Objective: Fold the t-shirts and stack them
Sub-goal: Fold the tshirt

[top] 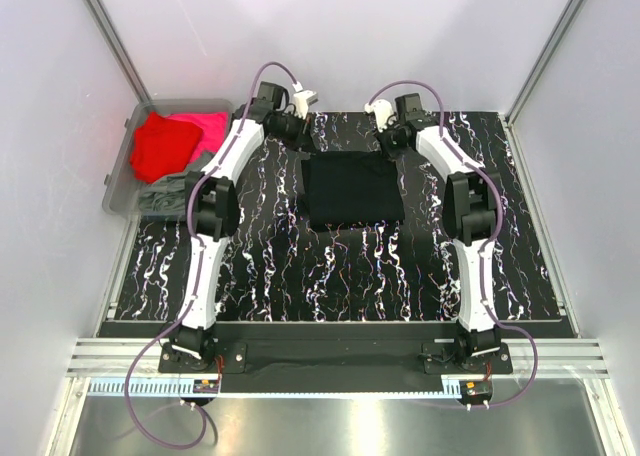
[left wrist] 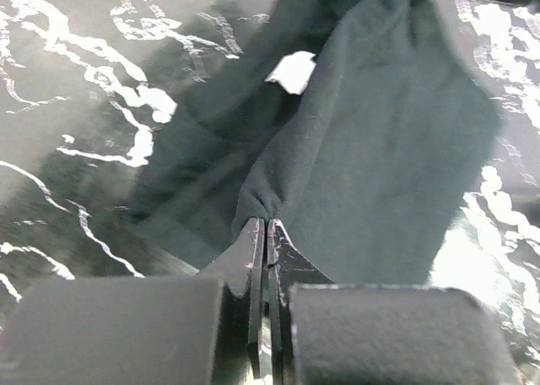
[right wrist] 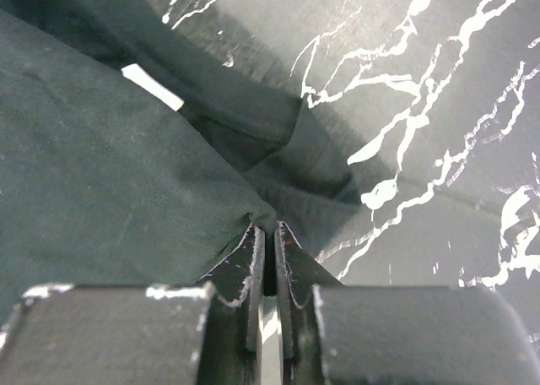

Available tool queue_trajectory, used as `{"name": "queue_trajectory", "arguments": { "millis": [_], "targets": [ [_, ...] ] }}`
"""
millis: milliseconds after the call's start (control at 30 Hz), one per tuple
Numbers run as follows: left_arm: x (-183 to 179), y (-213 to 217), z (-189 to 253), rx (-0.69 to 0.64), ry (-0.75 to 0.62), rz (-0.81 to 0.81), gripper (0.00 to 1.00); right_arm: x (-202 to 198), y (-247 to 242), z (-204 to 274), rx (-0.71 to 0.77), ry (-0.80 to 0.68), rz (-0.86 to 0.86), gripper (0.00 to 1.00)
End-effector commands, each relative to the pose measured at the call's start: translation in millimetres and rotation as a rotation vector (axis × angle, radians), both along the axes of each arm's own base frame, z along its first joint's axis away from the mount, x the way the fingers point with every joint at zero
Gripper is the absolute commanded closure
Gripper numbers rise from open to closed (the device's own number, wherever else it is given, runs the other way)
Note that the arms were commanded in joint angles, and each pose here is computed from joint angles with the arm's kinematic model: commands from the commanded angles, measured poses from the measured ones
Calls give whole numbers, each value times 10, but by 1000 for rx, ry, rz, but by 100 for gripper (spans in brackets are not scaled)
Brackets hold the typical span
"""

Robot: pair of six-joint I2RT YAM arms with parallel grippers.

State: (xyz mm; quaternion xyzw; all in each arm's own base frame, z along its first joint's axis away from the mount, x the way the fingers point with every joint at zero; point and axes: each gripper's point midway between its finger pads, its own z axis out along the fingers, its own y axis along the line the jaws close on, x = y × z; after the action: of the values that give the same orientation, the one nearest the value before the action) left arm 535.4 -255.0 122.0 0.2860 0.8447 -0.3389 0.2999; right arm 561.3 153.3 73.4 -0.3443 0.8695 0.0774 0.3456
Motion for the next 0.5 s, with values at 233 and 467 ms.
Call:
{"name": "queue_trajectory", "arguments": {
  "millis": [233,467],
  "targets": [
    [591,179,-19,184,-195,191,81,745,-35,276,20,-173,-146,67],
    [698,311,794,287,-406,348,36,565,-430,952,114,-209,-281,26]
  ]
}}
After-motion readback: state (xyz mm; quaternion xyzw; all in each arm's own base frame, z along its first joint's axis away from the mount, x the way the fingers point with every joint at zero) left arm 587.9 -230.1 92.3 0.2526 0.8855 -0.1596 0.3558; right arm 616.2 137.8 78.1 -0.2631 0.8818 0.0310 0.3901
